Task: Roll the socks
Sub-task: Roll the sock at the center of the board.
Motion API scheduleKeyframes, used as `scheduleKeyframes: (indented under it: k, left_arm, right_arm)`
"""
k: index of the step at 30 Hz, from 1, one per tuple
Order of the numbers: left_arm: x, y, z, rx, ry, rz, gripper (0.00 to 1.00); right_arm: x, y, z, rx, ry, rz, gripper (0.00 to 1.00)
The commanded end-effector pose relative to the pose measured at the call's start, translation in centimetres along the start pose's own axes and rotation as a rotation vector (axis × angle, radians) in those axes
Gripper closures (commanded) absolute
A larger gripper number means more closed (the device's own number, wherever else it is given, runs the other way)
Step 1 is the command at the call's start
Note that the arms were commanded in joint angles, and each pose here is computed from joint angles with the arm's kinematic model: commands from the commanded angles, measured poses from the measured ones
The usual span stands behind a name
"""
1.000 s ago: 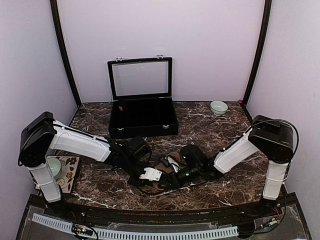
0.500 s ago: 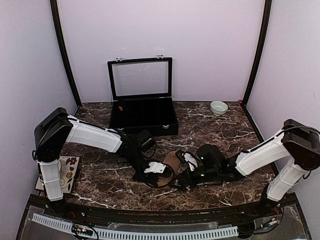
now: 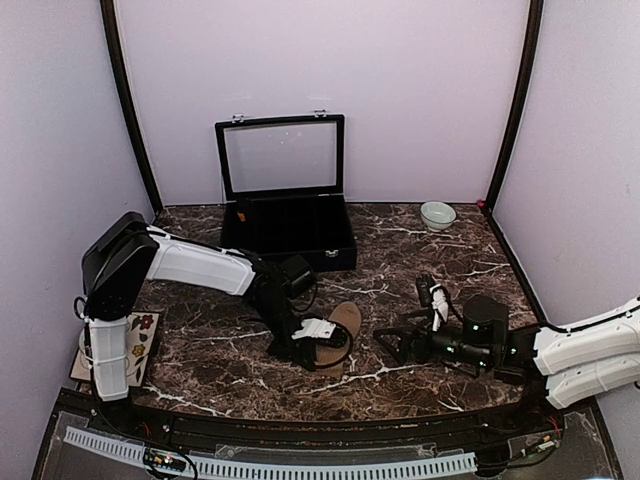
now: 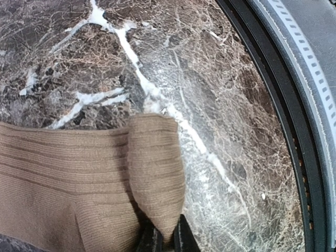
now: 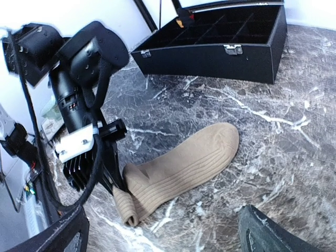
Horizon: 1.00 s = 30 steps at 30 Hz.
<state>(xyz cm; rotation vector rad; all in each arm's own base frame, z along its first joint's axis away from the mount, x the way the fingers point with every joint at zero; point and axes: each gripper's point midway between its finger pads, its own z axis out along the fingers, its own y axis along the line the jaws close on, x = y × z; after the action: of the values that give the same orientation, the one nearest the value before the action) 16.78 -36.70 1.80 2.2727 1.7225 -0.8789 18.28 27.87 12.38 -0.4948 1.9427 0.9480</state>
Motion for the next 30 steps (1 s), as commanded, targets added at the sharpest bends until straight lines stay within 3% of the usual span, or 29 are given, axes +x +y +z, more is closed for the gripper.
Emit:
scheduleKeyframes:
  k: [1,5,10,12,23,30]
  left_arm:
    - [5.6,-2.6,2.2,0.173,0.177,-0.200,1.00]
    - [5.4,-2.4,2.4,0.304,0.161,-0.323,1.00]
    - [6.2,-1.9,3.3,0.382,0.192,-0.428,1.00]
    - [6.6,-2.4,3.5,0.429,0.218,-0.464,1.00]
    - [8.1,-2.0,4.5,0.410,0.279,-0.523,1.00]
    - [8.7,-1.6,4.7,0.382,0.309,-0.530,0.97]
  right_arm:
    - [-1.3,1.6,0.5,-0.018,-0.014,-0.165,0.02]
    - [1.0,3.3,-0.1,-0.036,0.019,-0.347,0.17]
    - [6.0,6.4,0.5,-0.168,0.173,-0.537,0.39]
    - [7.6,7.1,0.8,-0.191,0.220,-0.600,0.40]
    - [7.8,10.4,6.5,-0.231,0.173,-0.885,0.49]
    - [9.7,9.8,9.7,-0.230,0.201,-0.946,0.61]
